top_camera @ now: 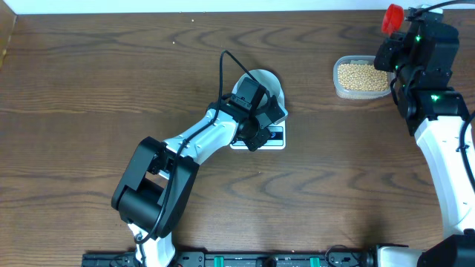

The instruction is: Scoop item into bowl and weigh 50g on scale

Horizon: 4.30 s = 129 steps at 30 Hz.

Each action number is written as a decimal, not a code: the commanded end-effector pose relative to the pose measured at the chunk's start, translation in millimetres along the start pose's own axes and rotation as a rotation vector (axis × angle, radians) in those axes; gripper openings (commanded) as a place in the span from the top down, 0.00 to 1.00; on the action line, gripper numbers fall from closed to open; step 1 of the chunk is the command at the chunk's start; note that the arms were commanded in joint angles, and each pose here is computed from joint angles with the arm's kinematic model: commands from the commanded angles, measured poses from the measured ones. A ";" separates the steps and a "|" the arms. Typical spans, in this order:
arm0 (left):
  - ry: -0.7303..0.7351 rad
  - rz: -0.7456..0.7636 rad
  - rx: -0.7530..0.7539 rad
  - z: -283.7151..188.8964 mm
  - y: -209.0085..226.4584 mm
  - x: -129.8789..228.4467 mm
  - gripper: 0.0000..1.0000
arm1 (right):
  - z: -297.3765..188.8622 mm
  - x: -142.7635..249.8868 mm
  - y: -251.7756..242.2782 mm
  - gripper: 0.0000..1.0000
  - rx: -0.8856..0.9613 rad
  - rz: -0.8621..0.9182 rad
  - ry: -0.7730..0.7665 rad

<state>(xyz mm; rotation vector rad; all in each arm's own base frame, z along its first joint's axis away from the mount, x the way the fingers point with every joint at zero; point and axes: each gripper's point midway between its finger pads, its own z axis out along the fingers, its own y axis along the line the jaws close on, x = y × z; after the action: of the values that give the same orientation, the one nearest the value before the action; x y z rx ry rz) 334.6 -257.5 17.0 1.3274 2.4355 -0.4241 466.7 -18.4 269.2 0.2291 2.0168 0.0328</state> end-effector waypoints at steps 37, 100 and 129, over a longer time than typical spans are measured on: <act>0.036 -0.019 -0.001 11.1 3.4 11.0 0.93 | -3.4 -8.2 -3.3 0.99 0.015 -0.013 -0.014; -0.179 -0.133 -0.192 -151.1 47.8 0.7 0.69 | -3.4 -8.0 -3.4 0.99 0.015 -0.035 -0.013; -0.254 -0.107 -0.122 -153.9 36.9 -15.2 0.02 | -3.4 -7.9 -3.4 0.99 0.015 -0.035 -0.013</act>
<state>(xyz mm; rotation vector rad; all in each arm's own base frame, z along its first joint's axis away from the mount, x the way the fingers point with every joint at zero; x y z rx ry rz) 355.0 -180.3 147.0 1.0246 2.3304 -0.3796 465.0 -18.4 265.9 0.2067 2.0340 0.0165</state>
